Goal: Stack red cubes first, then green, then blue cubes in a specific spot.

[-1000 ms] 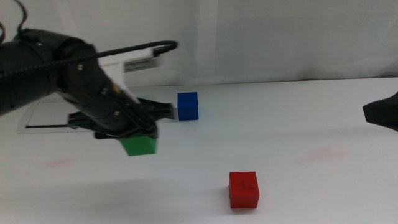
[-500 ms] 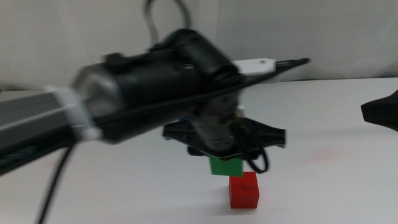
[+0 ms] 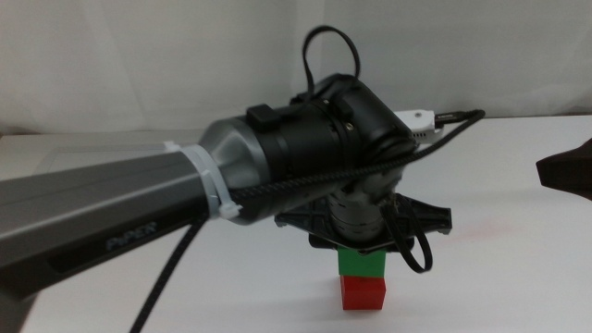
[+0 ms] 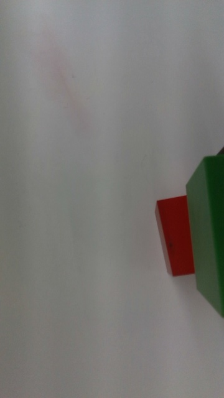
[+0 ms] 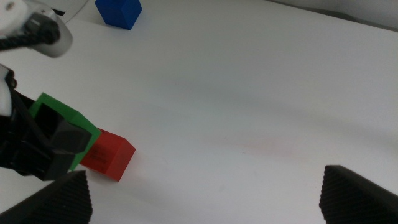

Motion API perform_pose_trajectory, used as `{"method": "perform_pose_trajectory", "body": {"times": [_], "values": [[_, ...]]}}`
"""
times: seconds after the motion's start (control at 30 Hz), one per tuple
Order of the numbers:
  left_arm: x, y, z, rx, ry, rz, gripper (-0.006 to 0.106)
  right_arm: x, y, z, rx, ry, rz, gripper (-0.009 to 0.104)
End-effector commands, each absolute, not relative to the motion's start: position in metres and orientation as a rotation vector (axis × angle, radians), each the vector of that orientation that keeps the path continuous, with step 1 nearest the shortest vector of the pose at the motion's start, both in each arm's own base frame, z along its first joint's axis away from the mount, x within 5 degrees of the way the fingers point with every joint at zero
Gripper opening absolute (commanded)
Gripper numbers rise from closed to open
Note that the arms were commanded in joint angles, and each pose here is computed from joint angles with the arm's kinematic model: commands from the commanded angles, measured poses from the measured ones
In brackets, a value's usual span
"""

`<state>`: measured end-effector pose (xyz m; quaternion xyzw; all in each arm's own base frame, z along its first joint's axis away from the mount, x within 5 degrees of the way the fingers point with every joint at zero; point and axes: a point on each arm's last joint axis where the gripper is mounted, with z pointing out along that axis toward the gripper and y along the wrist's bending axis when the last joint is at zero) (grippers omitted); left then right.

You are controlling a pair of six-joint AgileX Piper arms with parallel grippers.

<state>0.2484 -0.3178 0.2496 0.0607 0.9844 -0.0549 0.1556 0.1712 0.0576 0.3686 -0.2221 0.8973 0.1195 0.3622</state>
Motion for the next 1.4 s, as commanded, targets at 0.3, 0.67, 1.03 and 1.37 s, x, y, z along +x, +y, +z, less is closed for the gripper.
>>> {"method": "perform_pose_trajectory", "body": {"times": [0.3, 0.67, 1.03, 1.37], "values": [[0.251, -0.327, 0.233, 0.07, 2.835, -0.158, -0.003, 0.171, 0.057, 0.368, -0.573, 2.304, 0.31, 0.103], [0.255, -0.333, 0.214, 0.052, 2.848, -0.129, -0.003, 0.171, 0.057, 0.368, -0.573, 2.304, 0.31, 0.103], [0.257, -0.334, 0.208, 0.057, 2.841, -0.119, -0.003, 0.171, 0.057, 0.368, -0.573, 2.304, 0.31, 0.103], [0.257, -0.335, 0.199, 0.029, 2.865, -0.094, -0.003, 0.171, 0.057, 0.368, -0.573, 2.304, 0.31, 0.103]]}}
